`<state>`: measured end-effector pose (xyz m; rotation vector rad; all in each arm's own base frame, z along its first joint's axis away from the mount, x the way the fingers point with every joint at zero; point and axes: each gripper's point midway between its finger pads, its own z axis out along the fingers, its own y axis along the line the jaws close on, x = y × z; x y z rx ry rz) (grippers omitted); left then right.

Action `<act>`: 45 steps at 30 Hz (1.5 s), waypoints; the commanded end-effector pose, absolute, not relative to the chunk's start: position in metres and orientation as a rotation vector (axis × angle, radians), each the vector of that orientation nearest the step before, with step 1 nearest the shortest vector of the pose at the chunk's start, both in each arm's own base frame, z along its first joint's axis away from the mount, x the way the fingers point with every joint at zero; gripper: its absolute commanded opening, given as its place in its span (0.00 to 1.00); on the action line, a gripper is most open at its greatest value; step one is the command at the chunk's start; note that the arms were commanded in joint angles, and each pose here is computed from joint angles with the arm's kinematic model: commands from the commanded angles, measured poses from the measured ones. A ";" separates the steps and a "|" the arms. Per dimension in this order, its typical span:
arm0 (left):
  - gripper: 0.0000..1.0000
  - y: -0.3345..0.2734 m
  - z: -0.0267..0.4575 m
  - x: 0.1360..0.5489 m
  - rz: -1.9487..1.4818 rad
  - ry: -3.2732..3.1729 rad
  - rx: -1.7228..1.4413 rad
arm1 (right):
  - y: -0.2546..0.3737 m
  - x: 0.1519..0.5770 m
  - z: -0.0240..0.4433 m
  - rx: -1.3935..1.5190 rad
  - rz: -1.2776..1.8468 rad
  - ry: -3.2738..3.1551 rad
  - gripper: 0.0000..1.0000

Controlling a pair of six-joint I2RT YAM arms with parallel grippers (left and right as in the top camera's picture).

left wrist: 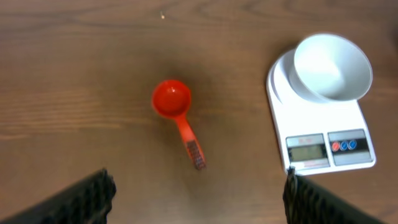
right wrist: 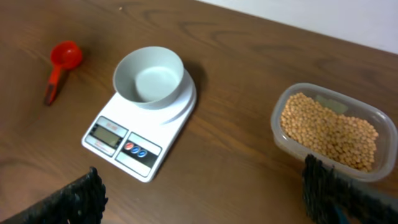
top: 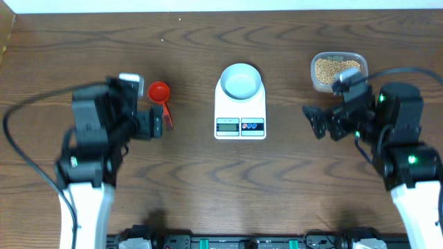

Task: Scoop item into bowl and weigh 50g on scale

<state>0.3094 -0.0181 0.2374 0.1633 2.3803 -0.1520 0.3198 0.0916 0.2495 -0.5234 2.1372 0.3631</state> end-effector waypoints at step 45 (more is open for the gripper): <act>0.65 0.025 0.054 0.440 -0.192 2.624 -0.496 | 0.146 0.415 0.251 -0.615 0.656 2.332 0.98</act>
